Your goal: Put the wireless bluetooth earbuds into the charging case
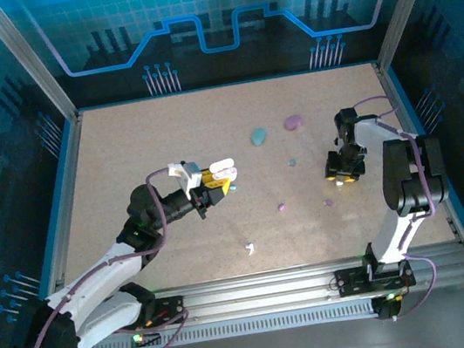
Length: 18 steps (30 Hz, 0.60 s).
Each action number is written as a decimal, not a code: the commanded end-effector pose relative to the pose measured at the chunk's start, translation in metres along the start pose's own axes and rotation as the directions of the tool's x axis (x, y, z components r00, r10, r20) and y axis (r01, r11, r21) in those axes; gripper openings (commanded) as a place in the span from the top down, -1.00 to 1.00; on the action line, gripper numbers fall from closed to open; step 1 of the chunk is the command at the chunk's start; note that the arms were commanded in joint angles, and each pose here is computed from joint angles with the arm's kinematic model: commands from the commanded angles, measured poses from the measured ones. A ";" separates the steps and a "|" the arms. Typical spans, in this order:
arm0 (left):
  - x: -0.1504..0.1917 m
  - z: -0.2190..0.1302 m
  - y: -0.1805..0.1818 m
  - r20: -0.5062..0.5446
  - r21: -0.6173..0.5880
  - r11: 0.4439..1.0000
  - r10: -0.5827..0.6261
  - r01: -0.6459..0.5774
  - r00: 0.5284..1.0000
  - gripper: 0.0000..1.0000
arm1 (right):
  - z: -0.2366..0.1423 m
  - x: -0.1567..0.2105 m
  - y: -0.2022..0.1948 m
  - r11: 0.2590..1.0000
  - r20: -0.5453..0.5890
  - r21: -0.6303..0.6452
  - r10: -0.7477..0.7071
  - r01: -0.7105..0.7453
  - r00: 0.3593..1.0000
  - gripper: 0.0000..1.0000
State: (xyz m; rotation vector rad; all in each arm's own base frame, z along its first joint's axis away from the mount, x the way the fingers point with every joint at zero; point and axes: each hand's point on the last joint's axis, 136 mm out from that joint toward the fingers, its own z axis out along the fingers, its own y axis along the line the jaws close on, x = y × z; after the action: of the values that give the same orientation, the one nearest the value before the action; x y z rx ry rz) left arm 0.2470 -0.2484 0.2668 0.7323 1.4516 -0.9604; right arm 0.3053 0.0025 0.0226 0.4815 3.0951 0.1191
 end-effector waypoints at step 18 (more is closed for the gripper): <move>-0.013 0.003 -0.007 0.041 0.029 0.999 0.025 -0.026 0.999 0.59 | 0.016 0.017 -0.004 0.999 -0.072 -0.002 0.039 -0.039 0.997 0.30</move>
State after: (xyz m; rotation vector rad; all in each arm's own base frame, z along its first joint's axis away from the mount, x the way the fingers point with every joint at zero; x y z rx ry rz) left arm 0.2472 -0.2486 0.2664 0.7321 1.4530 -0.9608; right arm 0.2997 0.0004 0.0128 0.5127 3.1201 0.0939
